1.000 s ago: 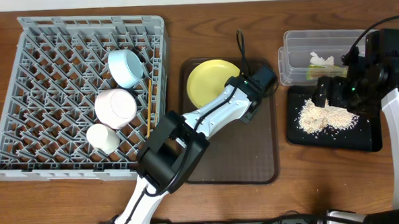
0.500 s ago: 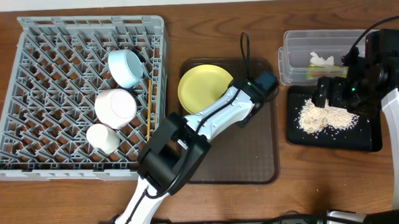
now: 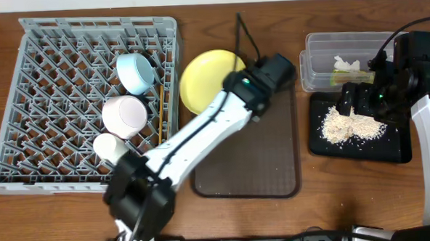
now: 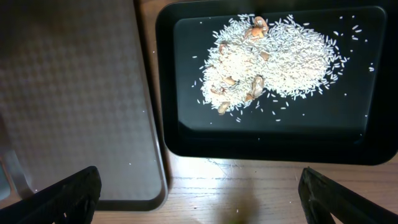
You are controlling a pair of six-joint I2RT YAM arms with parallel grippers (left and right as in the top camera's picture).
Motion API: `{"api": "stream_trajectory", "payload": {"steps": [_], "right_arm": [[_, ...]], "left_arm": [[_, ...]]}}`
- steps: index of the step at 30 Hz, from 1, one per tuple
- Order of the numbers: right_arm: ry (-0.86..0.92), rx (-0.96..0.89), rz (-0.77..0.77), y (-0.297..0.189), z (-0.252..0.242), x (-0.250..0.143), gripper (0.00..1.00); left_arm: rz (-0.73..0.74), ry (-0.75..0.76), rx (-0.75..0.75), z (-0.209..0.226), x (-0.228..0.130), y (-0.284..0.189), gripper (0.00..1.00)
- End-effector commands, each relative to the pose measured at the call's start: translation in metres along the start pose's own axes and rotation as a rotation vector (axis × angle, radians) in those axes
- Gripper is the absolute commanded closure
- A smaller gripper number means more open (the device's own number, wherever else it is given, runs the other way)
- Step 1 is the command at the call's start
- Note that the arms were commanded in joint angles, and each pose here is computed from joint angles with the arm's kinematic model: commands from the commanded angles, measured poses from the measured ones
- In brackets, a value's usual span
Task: Sort waste into correct bins and load items into the dishwasher
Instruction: 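Lift the yellow plate and stand it upright in the dish rack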
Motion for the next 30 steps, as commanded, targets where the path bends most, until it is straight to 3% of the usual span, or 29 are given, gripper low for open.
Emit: {"api": "stream_trajectory", "payload": {"steps": [1, 12, 24, 30], "right_arm": [[0.015, -0.005, -0.020, -0.006, -0.001, 0.001, 0.01], [0.015, -0.005, -0.020, -0.006, -0.001, 0.001, 0.01], [0.015, -0.005, -0.020, -0.006, -0.001, 0.001, 0.01], [0.015, -0.005, -0.019, -0.006, -0.001, 0.001, 0.01]], "left_arm": [[-0.064, -0.086, 0.017, 0.033, 0.016, -0.025, 0.92], [-0.046, -0.288, -0.294, 0.078, 0.025, -0.047, 0.92], [-0.020, -0.503, -0.504, 0.131, 0.029, -0.042, 0.92], [-0.014, -0.640, -0.520, 0.169, 0.025, -0.037, 0.92]]}}
Point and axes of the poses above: each gripper's point midway between its finger pads, its own y axis out along the fingers, its own z axis along the line the jaws close on, x = y × z, the point moved 3 cm from there along -y, back along the fingers, and after that the axes turned 11 degrees about -y, right-handed, at the moved point
